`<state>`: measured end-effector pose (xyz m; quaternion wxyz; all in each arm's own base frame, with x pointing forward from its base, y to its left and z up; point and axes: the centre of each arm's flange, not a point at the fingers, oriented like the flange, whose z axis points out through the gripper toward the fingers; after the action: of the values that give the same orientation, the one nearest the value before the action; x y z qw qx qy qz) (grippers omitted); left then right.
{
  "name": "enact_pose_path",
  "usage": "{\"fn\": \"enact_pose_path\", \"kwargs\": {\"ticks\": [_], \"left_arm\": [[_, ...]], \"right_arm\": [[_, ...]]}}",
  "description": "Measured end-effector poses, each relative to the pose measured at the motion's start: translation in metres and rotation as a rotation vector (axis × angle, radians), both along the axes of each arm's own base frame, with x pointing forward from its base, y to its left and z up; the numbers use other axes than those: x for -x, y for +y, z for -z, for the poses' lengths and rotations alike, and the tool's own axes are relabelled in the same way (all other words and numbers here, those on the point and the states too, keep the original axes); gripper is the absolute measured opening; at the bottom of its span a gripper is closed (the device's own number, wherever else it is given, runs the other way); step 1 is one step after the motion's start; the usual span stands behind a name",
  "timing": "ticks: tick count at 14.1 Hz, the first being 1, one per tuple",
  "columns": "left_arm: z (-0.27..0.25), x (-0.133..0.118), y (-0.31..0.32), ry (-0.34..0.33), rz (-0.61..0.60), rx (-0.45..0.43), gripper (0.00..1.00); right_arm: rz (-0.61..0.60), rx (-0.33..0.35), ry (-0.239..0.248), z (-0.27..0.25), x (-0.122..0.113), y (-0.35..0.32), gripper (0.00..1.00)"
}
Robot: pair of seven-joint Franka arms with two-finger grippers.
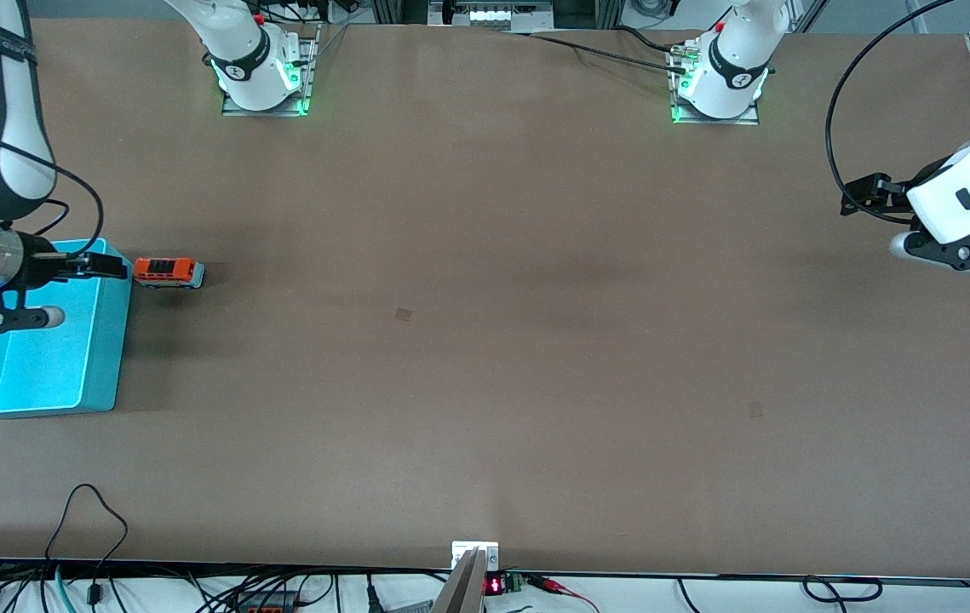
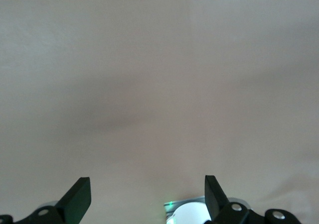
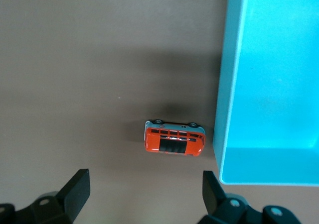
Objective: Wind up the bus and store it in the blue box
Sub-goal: 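Move the right gripper over the bus beside the blue box, then lower the right gripper and grasp the orange bus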
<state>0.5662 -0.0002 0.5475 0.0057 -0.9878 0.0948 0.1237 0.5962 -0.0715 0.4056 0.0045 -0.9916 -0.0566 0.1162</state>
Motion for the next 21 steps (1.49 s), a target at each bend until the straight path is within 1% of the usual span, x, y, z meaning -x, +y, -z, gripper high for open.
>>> {"fn": "enact_pose_path", "kwargs": {"ticks": [2,4,6,7,9,10,12,13,15,18,21], "left_arm": [[-0.005,-0.005,-0.019,-0.018,-0.074,-0.027,1.0],[-0.012,-0.006,-0.035,-0.05,-0.163,-0.065,1.0],[-0.031,-0.004,-0.042,-0.131,-0.207,-0.077,1.0],[-0.042,0.002,-0.041,-0.163,-0.218,-0.079,1.0],[-0.053,0.016,-0.037,-0.181,-0.226,-0.083,1.0],[-0.055,0.02,-0.036,-0.185,-0.228,-0.083,1.0],[-0.055,0.022,-0.037,-0.185,-0.228,-0.075,1.0],[-0.053,0.021,-0.038,-0.182,-0.228,-0.071,1.0],[-0.053,0.021,-0.038,-0.182,-0.228,-0.069,1.0],[-0.052,0.021,-0.038,-0.178,-0.228,-0.069,1.0],[-0.053,0.022,-0.044,-0.18,-0.219,-0.067,1.0]], "right_arm": [[-0.096,-0.035,0.027,0.015,0.019,0.004,1.0],[-0.231,-0.081,0.035,0.028,0.033,0.003,1.0],[-0.399,-0.125,0.013,0.045,0.045,-0.008,1.0],[-0.488,-0.144,-0.003,0.055,0.05,-0.014,1.0],[-0.667,-0.164,-0.034,0.075,0.057,-0.023,1.0],[-0.767,-0.161,-0.043,0.083,0.06,-0.025,1.0],[-0.943,-0.148,-0.06,0.093,0.061,-0.017,1.0],[-1.01,-0.144,-0.071,0.096,0.061,-0.01,1.0],[-1.108,-0.138,-0.092,0.105,0.063,-0.003,1.0],[-1.178,-0.14,-0.111,0.125,0.077,-0.012,1.0],[-1.209,-0.165,-0.098,0.145,0.094,-0.025,1.0]]}}
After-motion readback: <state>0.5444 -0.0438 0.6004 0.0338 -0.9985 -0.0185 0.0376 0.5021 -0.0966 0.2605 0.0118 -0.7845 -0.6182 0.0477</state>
